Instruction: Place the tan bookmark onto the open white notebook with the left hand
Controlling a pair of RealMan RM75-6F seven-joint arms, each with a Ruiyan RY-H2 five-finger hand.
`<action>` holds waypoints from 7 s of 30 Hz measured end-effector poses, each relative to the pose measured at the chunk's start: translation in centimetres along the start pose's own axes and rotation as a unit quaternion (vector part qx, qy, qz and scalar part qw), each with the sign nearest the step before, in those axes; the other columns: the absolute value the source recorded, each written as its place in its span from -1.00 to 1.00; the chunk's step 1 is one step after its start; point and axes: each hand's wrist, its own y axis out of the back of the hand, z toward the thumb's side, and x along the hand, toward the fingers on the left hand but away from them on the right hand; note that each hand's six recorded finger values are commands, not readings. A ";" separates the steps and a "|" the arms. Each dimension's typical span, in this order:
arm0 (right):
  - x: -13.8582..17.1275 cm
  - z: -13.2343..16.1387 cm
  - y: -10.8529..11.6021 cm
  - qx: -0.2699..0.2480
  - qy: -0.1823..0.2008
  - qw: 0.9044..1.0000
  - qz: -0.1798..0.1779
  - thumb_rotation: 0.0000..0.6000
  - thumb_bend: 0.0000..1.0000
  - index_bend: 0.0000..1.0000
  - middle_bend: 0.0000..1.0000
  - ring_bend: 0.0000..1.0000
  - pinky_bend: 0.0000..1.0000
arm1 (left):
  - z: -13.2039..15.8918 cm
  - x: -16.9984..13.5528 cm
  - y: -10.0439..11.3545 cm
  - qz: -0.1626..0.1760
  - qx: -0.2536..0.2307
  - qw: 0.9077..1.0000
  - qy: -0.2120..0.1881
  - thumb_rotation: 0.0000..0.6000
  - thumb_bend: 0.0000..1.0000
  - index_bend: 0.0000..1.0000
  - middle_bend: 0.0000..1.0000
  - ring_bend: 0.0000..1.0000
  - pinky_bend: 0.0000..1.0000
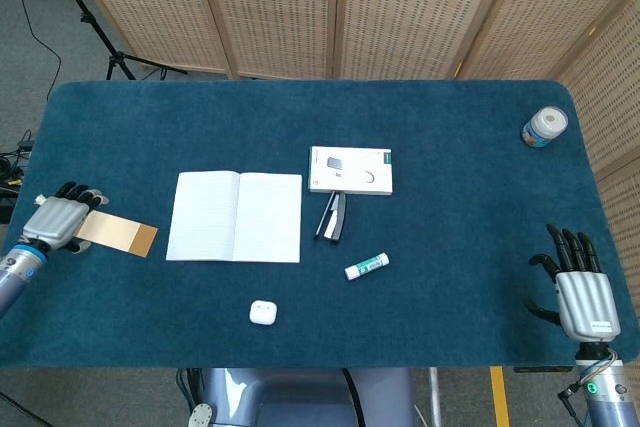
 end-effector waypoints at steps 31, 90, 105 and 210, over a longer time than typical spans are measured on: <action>0.0 0.0 -0.1 0.002 -0.001 1.000 0.000 1.00 -0.74 -0.24 -0.87 -1.00 -1.00 | 1.0 0.8 -1.9 -0.016 0.011 1.000 -0.009 1.00 -0.54 -0.62 -0.60 -0.82 -0.88; -0.2 -0.1 -0.3 0.003 -0.002 1.000 -0.002 1.00 -0.74 -0.24 -0.87 -1.00 -1.00 | 1.6 1.4 -1.9 -0.009 -0.005 1.000 -0.004 1.00 -0.24 -0.30 -0.60 -0.82 -0.88; -0.1 -0.1 -0.2 0.002 -0.001 1.000 -0.002 1.00 -0.74 -0.24 -0.87 -1.00 -1.00 | 1.3 1.8 0.5 0.038 0.004 0.999 0.005 1.00 -0.22 -0.30 -0.60 -0.82 -0.88; 0.9 -4.7 2.1 0.010 -0.066 0.997 -0.042 1.00 -0.74 -0.24 -0.87 -1.00 -1.00 | 21.8 6.0 8.4 0.224 0.240 0.890 -0.317 1.00 -0.51 -1.00 -0.67 -0.85 -0.88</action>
